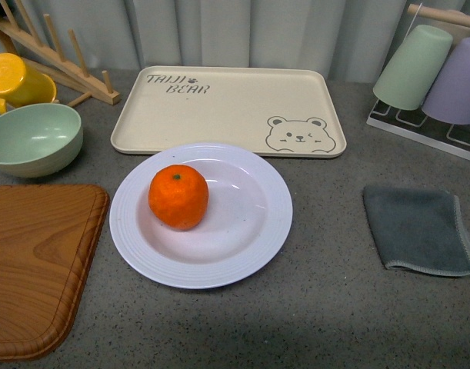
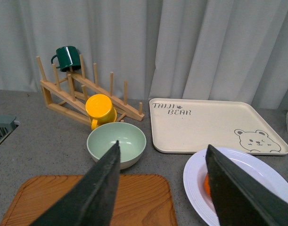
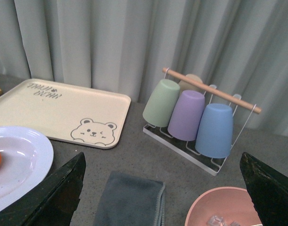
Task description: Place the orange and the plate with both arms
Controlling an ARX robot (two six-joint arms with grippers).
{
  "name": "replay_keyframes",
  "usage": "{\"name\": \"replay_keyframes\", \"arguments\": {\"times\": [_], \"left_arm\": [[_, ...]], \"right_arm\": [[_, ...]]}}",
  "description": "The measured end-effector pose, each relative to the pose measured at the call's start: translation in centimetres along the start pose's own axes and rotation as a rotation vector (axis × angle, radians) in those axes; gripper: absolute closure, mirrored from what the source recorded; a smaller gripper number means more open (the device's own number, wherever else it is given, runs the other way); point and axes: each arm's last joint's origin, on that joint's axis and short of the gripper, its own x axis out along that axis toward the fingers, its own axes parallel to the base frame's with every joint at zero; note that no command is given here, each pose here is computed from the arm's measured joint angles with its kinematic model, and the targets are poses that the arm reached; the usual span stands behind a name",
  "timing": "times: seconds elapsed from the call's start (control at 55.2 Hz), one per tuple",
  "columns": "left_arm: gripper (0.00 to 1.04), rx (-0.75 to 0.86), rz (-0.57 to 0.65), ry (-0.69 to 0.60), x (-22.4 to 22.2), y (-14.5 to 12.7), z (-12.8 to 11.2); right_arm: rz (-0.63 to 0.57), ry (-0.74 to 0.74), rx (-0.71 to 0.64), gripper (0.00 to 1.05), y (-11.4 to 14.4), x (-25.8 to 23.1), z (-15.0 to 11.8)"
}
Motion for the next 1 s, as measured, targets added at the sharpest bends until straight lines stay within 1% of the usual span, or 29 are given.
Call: {"name": "replay_keyframes", "arguments": {"times": [0.054,0.09,0.127,0.163,0.181,0.217,0.253,0.29,0.326,0.38,0.398,0.471,0.525,0.615,0.742,0.887,0.995], "left_arm": [[0.38,0.000,0.000,0.000,0.0,0.0,0.0],[0.30,0.000,0.000,0.000,0.0,0.0,0.0],[0.25,0.000,0.000,0.000,0.0,0.0,0.0],[0.18,0.000,0.000,0.000,0.0,0.0,0.0],[0.16,0.000,0.000,0.000,0.0,0.0,0.0],[0.08,0.000,0.000,0.000,0.0,0.0,0.0],[0.05,0.000,0.000,0.000,0.0,0.0,0.0],[0.06,0.002,0.000,0.000,0.0,0.0,0.0],[0.07,0.002,0.000,0.000,0.0,0.0,0.0],[0.07,0.002,0.000,0.000,0.0,0.0,0.0],[0.07,0.002,0.000,0.000,0.0,0.0,0.0],[0.07,0.002,0.000,0.000,0.0,0.0,0.0],[0.07,0.002,0.000,0.000,0.0,0.0,0.0],[0.07,0.003,0.000,0.000,0.0,0.0,0.0],[0.07,0.003,0.000,0.000,0.0,0.0,0.0],[0.07,0.003,0.000,0.000,0.0,0.0,0.0],[0.07,0.003,0.000,0.000,0.0,0.0,0.0]], "right_arm": [[0.039,0.045,0.043,0.09,0.0,1.6,0.4],[0.076,0.087,0.075,0.09,0.1,3.1,0.6],[0.103,0.130,0.113,0.09,0.0,4.3,0.6],[0.141,0.202,0.165,0.09,0.1,6.1,0.2],[0.151,0.222,0.174,0.09,0.1,6.5,0.0],[0.192,0.301,0.227,0.09,0.1,8.2,-0.7],[0.212,0.360,0.270,0.09,0.2,9.4,-1.4],[0.248,0.424,0.316,0.09,0.4,10.6,-2.2],[0.295,0.522,0.388,0.09,0.7,11.9,-3.3],[0.331,0.621,0.476,0.09,1.0,13.4,-4.6],[0.339,0.636,0.488,0.09,1.0,13.7,-4.8],[0.402,0.757,0.626,0.09,1.6,15.3,-6.3],[0.433,0.812,0.693,0.09,2.0,16.3,-7.1],[0.474,0.874,0.782,0.09,2.8,17.7,-7.9],[0.521,0.924,0.865,0.09,4.1,19.3,-8.5],[0.541,0.990,0.958,0.09,6.1,20.8,-9.7],[0.543,1.001,1.018,0.09,6.7,21.5,-10.2]]}}
